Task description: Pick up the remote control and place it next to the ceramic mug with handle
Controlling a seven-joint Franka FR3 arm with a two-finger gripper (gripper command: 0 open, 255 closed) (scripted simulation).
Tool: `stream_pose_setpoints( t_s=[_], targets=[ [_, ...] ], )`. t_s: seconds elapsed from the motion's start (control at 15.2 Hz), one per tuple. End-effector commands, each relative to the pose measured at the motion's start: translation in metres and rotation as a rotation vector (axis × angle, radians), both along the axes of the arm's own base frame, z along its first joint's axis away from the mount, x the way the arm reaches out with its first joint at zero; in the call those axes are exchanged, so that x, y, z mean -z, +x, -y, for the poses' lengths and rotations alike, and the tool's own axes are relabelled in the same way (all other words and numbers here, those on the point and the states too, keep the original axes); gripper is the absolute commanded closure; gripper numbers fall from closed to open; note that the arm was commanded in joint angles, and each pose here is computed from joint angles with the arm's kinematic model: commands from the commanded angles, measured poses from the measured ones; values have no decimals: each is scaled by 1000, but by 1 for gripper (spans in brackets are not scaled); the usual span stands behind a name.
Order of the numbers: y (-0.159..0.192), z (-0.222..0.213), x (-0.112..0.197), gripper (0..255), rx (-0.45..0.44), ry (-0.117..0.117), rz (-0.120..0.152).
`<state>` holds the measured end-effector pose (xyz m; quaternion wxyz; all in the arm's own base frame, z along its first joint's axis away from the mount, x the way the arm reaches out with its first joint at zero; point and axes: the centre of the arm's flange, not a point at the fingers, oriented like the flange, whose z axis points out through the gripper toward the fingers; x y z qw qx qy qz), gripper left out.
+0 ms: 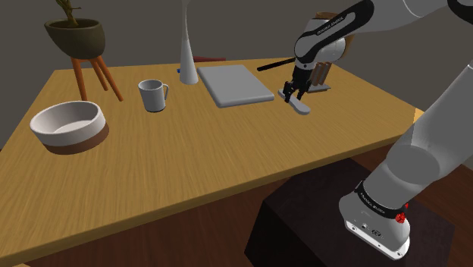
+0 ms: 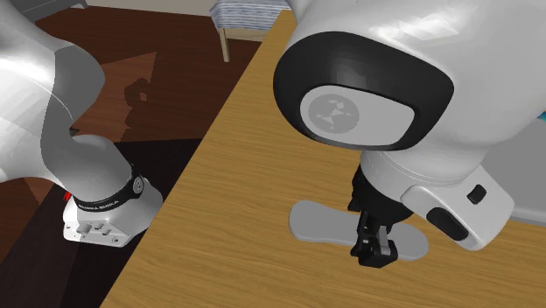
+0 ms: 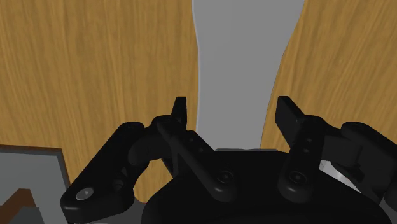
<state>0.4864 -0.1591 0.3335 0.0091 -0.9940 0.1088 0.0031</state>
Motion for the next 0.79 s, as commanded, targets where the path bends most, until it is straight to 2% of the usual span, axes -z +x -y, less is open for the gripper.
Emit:
stream_pose_setpoints(
  t_s=[0.0,0.73],
  targets=[
    [0,0,0,255,0,0,0],
    [0,0,-53,255,0,0,0]
  ],
)
